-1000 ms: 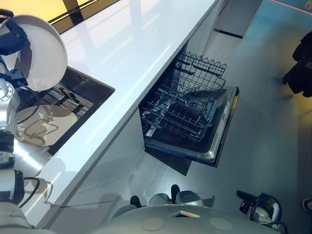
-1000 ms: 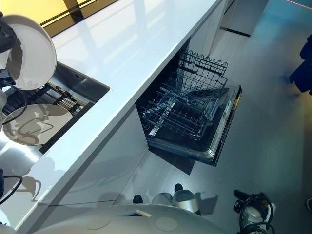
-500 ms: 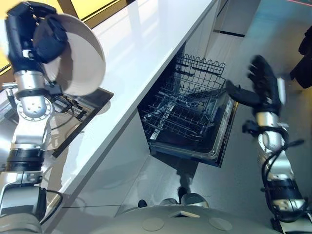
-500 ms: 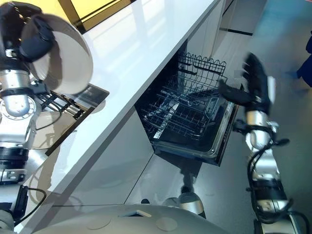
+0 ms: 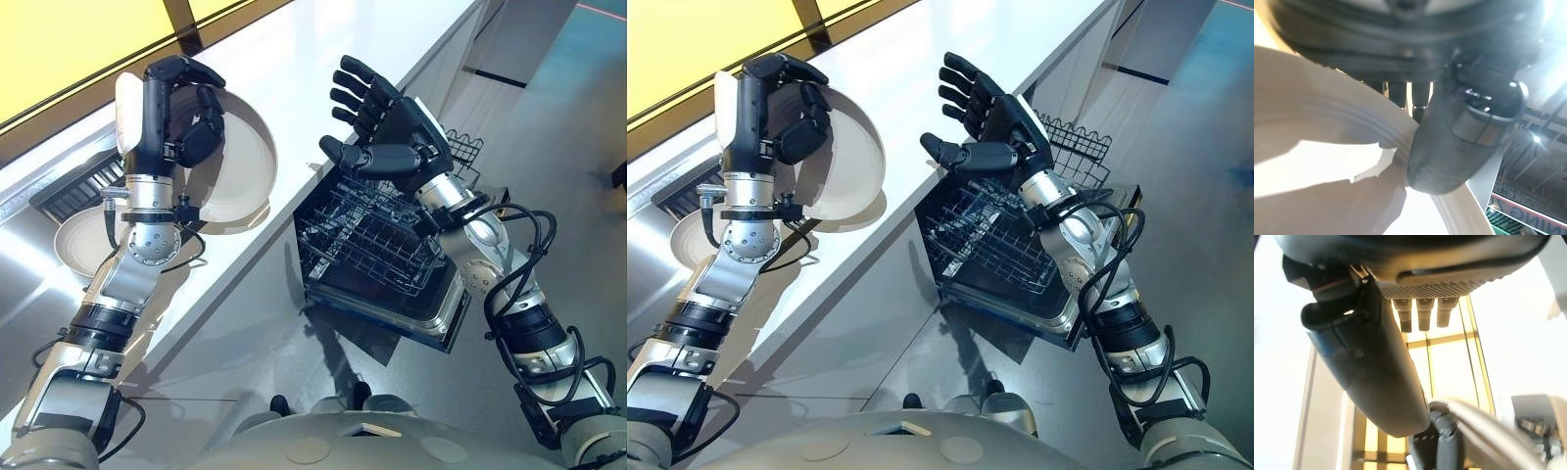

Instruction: Pick up plates and place into dishwasher.

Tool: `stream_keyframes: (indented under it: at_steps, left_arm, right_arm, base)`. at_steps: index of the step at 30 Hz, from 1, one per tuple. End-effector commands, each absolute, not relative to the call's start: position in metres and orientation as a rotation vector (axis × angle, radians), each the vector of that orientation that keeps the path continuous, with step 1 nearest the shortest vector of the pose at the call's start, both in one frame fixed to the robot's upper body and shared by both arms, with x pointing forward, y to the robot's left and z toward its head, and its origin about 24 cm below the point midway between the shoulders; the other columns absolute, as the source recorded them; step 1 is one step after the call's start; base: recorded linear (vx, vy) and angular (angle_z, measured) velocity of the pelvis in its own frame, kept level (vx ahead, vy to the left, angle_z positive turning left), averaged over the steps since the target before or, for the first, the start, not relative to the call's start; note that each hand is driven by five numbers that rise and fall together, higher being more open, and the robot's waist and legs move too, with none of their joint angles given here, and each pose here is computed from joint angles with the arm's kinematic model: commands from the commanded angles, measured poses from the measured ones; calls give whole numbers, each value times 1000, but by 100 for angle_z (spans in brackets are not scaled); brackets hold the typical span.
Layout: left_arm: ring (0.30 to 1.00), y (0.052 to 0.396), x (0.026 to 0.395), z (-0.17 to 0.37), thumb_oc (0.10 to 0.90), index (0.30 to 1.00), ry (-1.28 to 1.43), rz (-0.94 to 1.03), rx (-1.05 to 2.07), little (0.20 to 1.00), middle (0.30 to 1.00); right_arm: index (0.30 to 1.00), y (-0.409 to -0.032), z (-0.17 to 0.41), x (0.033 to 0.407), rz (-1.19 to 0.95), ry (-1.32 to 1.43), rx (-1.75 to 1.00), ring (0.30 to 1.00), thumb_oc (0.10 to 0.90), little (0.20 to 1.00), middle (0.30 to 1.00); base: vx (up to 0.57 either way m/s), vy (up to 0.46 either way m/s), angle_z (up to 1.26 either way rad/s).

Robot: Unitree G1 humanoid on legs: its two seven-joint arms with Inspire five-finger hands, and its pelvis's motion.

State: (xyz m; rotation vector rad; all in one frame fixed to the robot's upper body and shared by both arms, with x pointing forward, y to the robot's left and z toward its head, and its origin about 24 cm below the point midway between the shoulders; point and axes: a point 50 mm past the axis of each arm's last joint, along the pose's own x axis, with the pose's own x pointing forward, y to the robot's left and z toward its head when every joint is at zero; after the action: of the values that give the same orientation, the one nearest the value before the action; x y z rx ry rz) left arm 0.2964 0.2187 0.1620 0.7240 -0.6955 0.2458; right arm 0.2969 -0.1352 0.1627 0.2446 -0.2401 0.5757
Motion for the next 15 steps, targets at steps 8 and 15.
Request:
stream_keyframes:
  at_steps: [8,15]
  left_arm:
    - [300,204,313,237,100,300,-1040,342,728,200,300]
    - [300,187,312,240,100,300,-1076,296,694,200,300]
  right_arm:
    - [900,-89,223,286,828,-404,424,900,800,900,900]
    - [900,-73,220,286,838,-377,446,900,800,900,900]
  base:
    - [-1,-3,2]
    - [0,0,0]
